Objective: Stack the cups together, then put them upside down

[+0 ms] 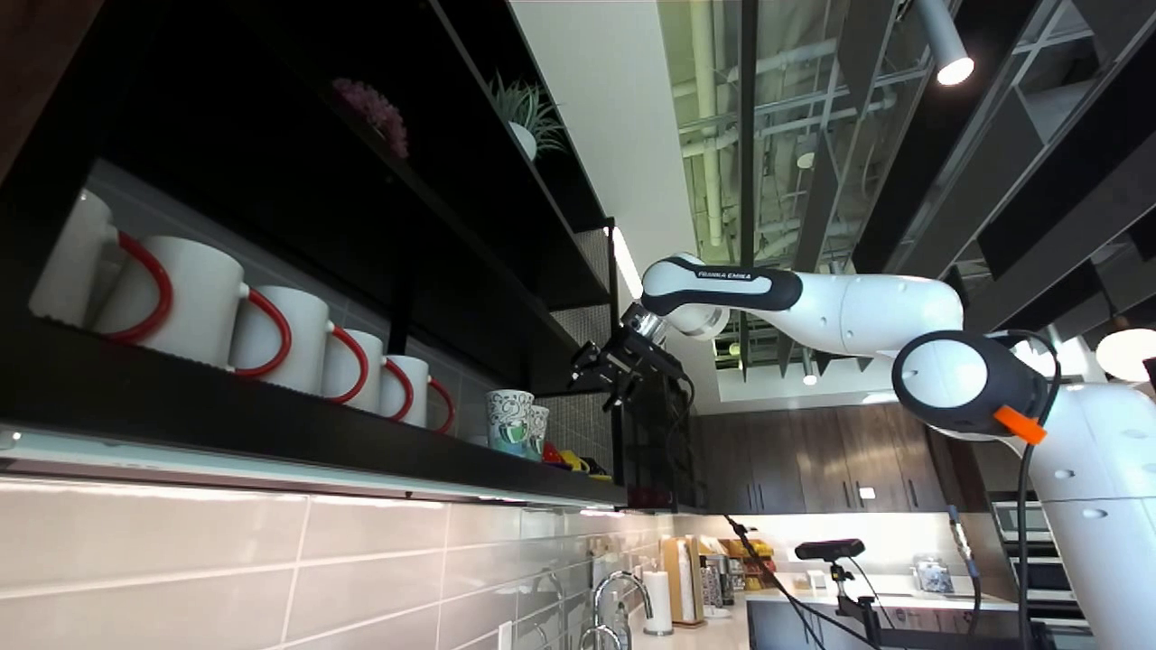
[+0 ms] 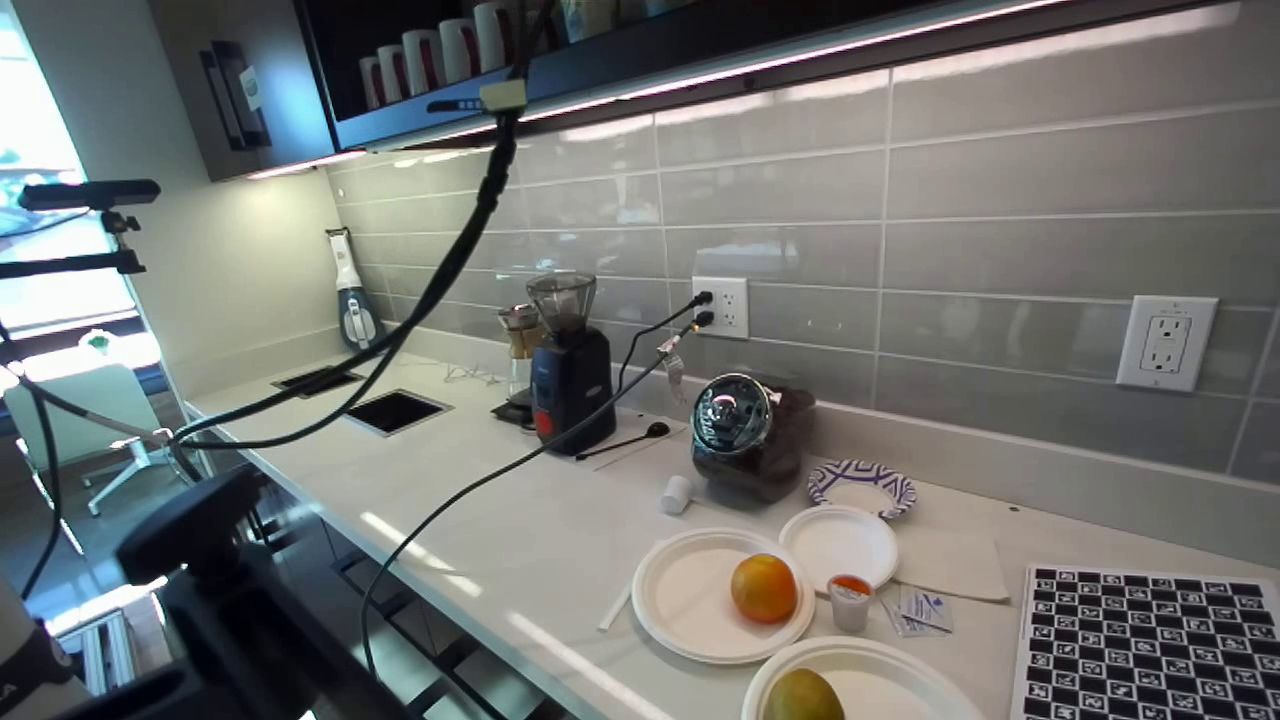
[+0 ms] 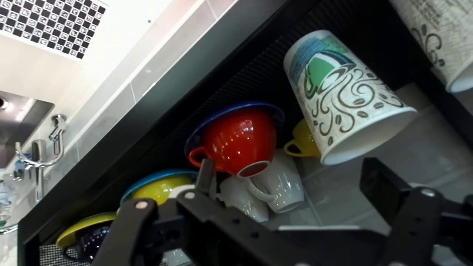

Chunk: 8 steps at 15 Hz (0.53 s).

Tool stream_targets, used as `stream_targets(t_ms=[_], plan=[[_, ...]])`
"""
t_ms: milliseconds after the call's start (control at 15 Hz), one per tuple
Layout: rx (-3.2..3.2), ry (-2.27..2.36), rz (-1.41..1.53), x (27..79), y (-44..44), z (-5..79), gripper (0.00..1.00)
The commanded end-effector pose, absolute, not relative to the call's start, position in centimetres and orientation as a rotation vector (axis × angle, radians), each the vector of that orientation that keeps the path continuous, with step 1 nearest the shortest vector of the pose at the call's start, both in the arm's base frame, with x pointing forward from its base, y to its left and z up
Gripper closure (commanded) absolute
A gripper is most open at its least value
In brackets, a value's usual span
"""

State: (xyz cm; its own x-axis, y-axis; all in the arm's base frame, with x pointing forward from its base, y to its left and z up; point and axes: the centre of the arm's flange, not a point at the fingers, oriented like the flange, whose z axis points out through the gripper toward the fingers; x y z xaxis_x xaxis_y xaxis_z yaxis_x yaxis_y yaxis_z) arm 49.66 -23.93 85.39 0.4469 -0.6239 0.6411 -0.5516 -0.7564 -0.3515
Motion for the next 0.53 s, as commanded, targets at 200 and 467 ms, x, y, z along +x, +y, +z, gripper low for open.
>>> stream_targets(t_ms=[200,467], plan=[[-2.631,0.957,-1.212,54.3,-24.7,86.1,0.0],[-2.655,0.927,-1.198,56.3,-24.5,85.0,0.0]])
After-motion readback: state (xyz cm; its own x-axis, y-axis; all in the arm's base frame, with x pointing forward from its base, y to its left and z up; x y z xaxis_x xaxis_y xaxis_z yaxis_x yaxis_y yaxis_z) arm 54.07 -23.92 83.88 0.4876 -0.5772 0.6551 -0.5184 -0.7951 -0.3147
